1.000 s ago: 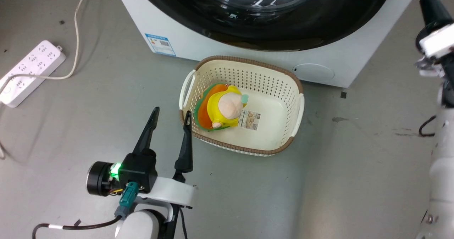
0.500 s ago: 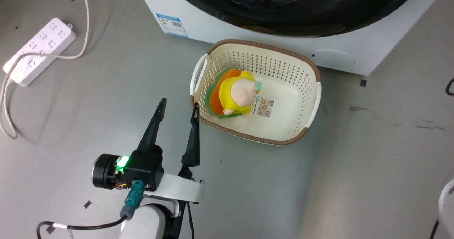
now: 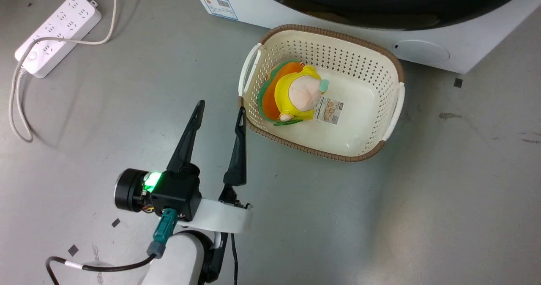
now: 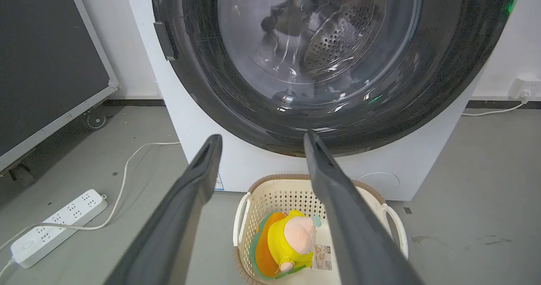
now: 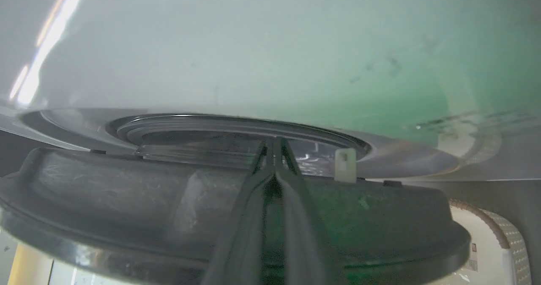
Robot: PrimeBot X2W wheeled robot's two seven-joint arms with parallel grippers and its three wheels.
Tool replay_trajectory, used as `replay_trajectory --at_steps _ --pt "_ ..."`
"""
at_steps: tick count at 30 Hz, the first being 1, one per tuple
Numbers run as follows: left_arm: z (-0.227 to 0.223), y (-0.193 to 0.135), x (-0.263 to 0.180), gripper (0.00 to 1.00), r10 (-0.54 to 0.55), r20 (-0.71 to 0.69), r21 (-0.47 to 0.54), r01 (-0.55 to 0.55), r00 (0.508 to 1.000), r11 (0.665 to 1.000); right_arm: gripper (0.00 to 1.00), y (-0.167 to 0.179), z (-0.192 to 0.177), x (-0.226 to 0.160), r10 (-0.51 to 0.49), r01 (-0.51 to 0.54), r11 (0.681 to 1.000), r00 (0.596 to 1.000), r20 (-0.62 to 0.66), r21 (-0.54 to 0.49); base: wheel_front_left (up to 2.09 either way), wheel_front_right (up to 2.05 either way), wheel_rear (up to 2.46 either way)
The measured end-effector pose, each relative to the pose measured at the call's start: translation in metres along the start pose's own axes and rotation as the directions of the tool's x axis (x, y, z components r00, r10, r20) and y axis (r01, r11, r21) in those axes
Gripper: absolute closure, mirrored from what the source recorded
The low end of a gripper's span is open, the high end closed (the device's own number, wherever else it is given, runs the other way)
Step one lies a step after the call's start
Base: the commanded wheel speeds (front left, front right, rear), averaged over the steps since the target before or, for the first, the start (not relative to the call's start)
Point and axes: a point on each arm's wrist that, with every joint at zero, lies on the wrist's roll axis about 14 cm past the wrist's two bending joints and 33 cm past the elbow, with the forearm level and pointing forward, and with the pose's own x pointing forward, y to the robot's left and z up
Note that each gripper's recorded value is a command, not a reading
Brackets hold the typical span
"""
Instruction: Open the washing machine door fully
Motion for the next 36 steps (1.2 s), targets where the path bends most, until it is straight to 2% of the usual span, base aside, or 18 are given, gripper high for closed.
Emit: replay_trajectory --at_steps 5,6,11,15,16,20,25,36 --pt "0.007 0.001 0.0 0.0 0.008 0.025 -0.001 -0.008 1.0 1.0 1.0 0.004 -0.009 -0.002 0.026 -0.023 0.998 0.998 -0.059 0.055 0.0 0.0 0.0" --pt "0.013 0.0 -0.002 0.0 0.003 0.042 -0.002 -0.003 0.999 1.0 1.0 0.014 -0.017 -0.008 0.048 -0.041 0.996 0.994 -0.1 0.074 0.0 0.0 0.0" --pt "0.023 0.001 -0.012 0.0 0.004 0.062 0.002 -0.005 0.998 1.0 1.0 0.018 -0.047 -0.027 0.055 -0.038 0.995 0.98 -0.19 0.096 0.0 0.0 0.0" --pt "0.023 0.0 -0.028 0.0 -0.002 0.051 -0.001 0.002 0.999 1.0 1.0 0.02 -0.077 -0.048 0.056 -0.029 0.994 0.966 -0.253 0.11 0.0 0.0 0.0" --pt "0.025 -0.002 -0.039 0.0 -0.007 0.052 -0.01 0.007 0.999 1.0 1.0 0.029 -0.092 -0.066 0.076 -0.045 0.992 0.955 -0.286 0.114 0.0 0.0 0.0" --pt "0.031 -0.006 -0.051 0.0 -0.023 0.063 -0.022 0.024 0.998 0.999 1.0 0.033 -0.101 -0.092 0.078 -0.05 0.994 0.946 -0.316 0.096 0.0 0.0 0.0" --pt "0.038 -0.01 -0.064 0.0 -0.038 0.082 -0.024 0.04 0.996 0.999 1.0 0.042 -0.129 -0.113 0.117 -0.079 0.99 0.917 -0.381 0.115 0.0 0.0 0.0" --pt "0.045 -0.006 -0.078 0.0 -0.034 0.101 -0.024 0.037 0.994 0.999 1.0 0.052 -0.206 -0.126 0.195 -0.119 0.977 0.832 -0.519 0.176 0.0 0.0 0.0"
